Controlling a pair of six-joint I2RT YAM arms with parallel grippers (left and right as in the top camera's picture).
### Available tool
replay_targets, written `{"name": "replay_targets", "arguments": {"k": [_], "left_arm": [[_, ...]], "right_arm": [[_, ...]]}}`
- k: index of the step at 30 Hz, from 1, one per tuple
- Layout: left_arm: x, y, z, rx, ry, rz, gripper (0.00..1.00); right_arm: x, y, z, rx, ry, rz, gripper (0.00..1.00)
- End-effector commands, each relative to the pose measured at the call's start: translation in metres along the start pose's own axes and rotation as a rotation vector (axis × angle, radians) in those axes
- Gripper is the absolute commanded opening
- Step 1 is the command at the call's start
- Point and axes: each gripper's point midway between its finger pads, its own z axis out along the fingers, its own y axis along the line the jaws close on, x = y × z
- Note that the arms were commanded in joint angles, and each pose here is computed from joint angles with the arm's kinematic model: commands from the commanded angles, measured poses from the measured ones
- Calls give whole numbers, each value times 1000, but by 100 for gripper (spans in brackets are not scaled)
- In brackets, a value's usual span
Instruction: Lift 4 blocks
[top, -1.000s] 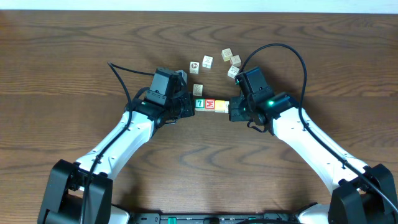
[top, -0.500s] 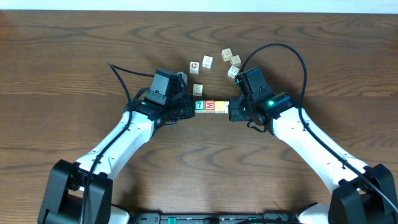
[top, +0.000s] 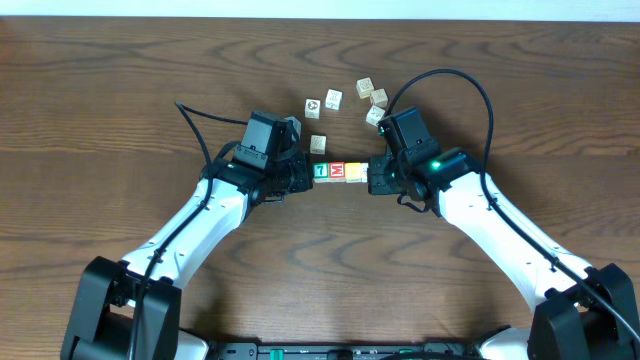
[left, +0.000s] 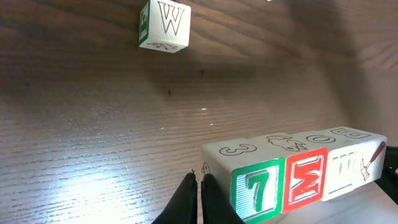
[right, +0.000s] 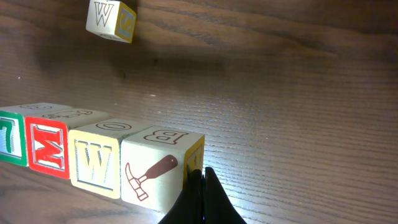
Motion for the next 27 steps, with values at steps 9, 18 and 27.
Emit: {"name": "replay_targets", "arguments": {"k": [9, 18, 27], "left_arm": [[9, -73, -18, 259, 70, 101, 7], [10, -73, -18, 258, 71, 111, 7], [13, -70, -16, 250, 76, 106, 8]], "right_arm": [[8, 74, -17, -305, 63, -73, 1], [10, 75, -15, -303, 68, -77, 1], [12, 72, -7, -281, 83, -74, 1]]}}
